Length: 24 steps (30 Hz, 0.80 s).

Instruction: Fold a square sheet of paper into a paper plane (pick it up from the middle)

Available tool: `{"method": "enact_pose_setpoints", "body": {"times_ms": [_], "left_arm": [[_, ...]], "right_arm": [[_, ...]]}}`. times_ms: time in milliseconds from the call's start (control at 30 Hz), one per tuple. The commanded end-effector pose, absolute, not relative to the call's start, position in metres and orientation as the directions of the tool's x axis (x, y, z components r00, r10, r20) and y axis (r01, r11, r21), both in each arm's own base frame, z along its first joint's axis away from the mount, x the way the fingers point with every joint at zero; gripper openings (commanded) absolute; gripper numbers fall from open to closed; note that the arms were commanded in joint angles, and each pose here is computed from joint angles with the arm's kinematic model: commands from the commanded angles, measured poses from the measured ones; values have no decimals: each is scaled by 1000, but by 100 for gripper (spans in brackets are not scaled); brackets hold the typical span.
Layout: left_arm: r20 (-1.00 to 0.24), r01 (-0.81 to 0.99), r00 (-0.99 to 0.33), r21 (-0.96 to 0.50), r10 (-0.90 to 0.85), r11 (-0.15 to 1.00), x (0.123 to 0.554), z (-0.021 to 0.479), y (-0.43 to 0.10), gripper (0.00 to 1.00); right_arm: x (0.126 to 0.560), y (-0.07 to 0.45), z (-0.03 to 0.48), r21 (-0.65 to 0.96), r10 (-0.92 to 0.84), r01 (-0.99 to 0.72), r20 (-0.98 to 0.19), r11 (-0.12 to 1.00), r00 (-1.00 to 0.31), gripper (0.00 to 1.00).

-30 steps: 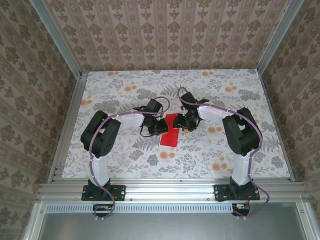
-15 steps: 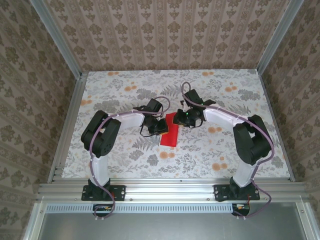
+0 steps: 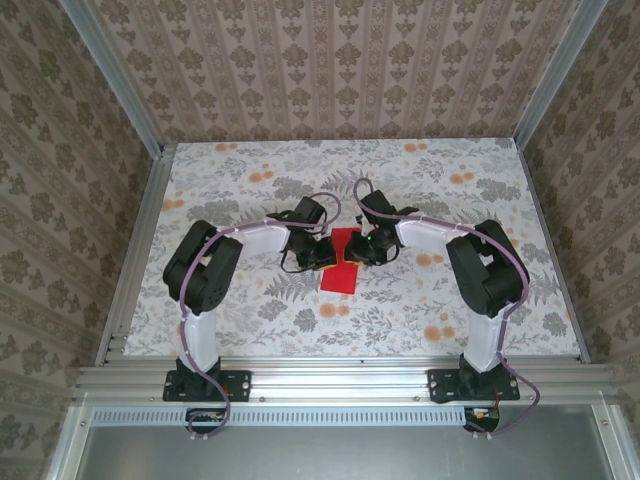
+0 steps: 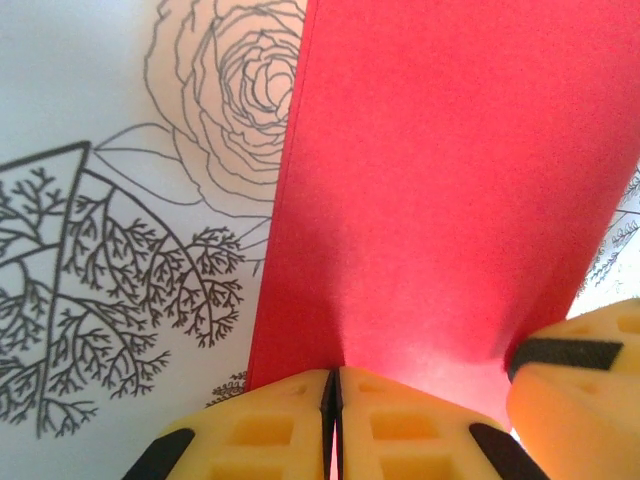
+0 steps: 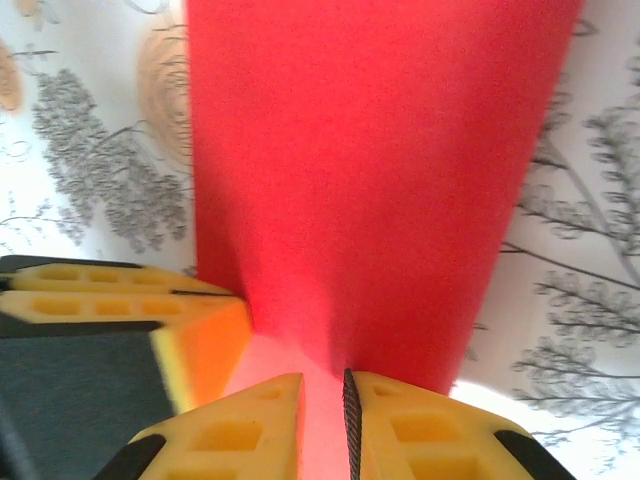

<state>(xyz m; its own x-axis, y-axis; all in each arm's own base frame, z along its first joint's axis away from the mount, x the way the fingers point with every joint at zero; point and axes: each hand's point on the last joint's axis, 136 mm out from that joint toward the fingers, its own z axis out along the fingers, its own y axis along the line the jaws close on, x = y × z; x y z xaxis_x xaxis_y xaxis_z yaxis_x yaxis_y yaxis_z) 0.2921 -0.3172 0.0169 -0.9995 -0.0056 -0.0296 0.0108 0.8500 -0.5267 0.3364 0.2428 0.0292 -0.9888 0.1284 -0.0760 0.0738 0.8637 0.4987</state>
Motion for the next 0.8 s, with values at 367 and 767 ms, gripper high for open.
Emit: {"method": "enact_pose_setpoints", "body": {"times_ms": [367, 767], "left_arm": [[83, -26, -997, -367, 4, 930, 263, -33, -287, 12], [86, -33, -996, -358, -3, 933, 262, -36, -288, 12]], "right_arm": [[334, 228, 29, 491, 143, 82, -88, 867, -986, 20], [304, 252, 32, 595, 124, 80, -34, 799, -992, 20]]}}
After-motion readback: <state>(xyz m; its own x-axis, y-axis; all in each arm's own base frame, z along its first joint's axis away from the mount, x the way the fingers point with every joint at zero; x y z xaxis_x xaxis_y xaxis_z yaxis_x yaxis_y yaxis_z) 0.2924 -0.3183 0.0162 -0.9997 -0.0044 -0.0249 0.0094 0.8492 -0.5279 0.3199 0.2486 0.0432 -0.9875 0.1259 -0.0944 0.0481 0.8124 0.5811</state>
